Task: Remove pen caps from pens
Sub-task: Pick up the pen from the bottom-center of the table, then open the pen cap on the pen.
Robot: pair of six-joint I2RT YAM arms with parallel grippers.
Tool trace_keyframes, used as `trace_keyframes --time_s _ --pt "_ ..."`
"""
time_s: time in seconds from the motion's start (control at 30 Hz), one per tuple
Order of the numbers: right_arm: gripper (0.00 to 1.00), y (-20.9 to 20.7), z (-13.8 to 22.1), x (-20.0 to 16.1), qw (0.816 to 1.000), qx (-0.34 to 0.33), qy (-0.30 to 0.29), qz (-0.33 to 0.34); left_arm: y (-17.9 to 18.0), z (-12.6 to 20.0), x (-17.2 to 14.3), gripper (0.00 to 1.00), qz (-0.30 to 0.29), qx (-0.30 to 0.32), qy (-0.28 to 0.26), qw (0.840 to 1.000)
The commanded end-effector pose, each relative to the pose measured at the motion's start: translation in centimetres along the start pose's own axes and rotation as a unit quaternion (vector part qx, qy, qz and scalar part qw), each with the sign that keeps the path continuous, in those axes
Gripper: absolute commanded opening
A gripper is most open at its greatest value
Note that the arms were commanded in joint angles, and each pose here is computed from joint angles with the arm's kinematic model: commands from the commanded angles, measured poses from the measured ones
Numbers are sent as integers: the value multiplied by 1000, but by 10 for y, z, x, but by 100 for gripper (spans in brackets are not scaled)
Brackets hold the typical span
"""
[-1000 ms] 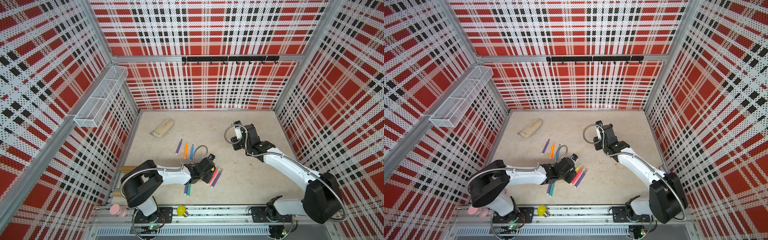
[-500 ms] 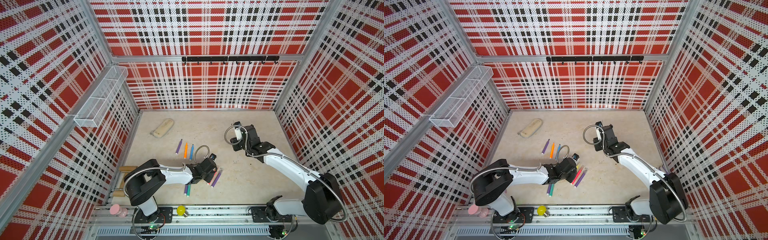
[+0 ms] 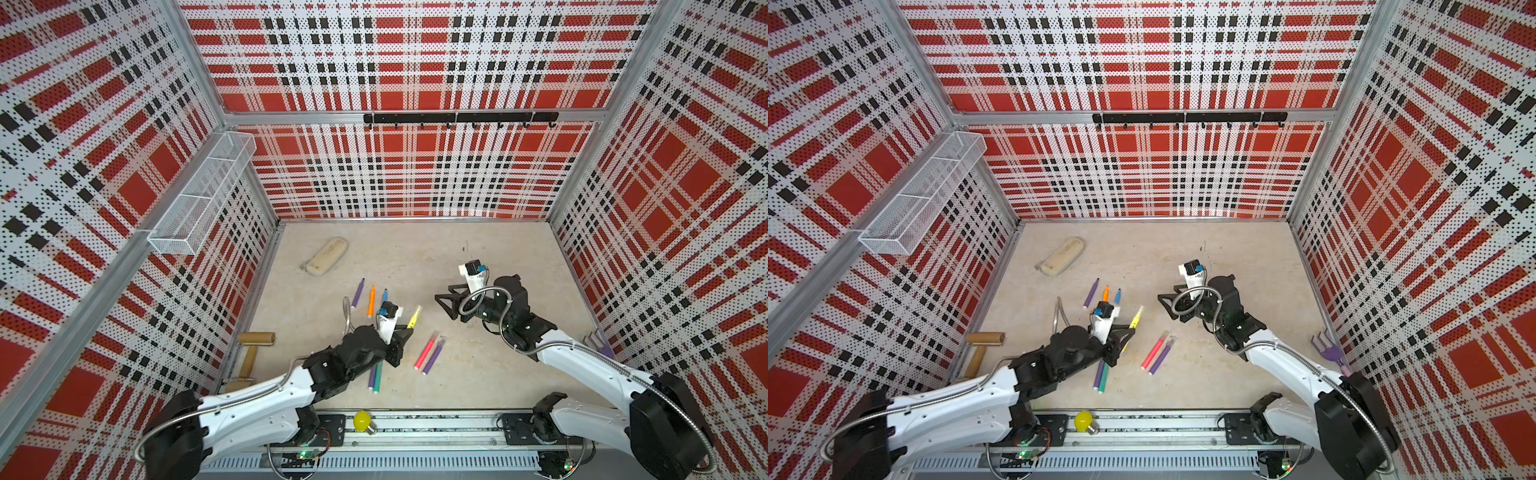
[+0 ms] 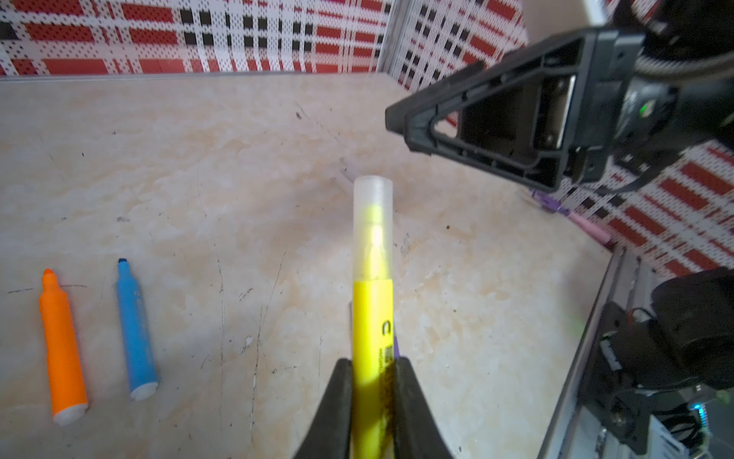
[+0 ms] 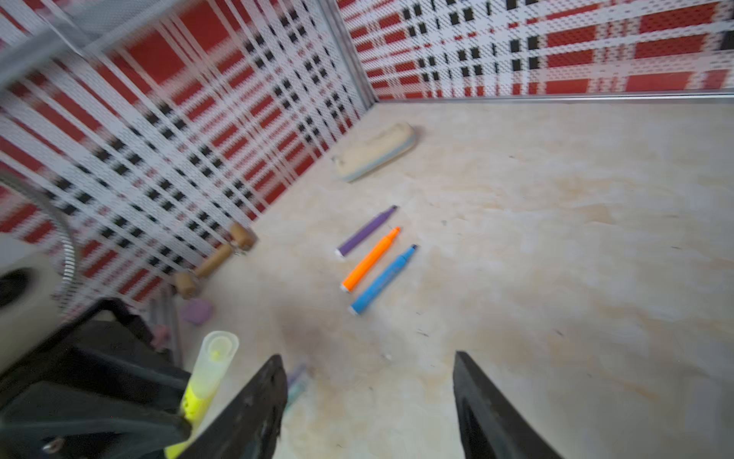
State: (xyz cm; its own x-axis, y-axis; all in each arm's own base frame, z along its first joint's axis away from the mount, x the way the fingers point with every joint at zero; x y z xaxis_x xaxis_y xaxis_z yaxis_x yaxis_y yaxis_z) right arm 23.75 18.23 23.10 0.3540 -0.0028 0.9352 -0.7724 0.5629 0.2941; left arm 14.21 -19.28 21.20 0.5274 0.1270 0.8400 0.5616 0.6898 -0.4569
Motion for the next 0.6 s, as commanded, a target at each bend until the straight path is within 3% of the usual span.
trace_keyframes --time_s 0.0,0.17,0.57 --pt "74 24 6 30 985 128 -114 -11 -1 9 5 13 19 -22 -20 999" --pt "75 32 8 28 976 161 -141 -33 -2 12 4 12 29 -28 -24 999" --pt "75 43 -28 10 978 181 -93 -53 -21 10 12 11 23 -58 -36 997"
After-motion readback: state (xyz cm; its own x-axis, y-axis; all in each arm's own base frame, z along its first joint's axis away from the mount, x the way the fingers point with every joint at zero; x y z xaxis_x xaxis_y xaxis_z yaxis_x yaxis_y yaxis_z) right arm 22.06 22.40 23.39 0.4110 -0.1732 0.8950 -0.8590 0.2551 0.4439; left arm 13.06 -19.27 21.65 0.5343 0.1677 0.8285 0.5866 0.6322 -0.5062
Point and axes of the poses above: each gripper's point midway between its finger pads, its own z axis back along the fingers, its own y axis along the line the jaws close on, x = y × z, the point moved 9 cm from there along z, back along the fingers, and after that the axes turned 10 degrees about z, right-handed, at the moved point
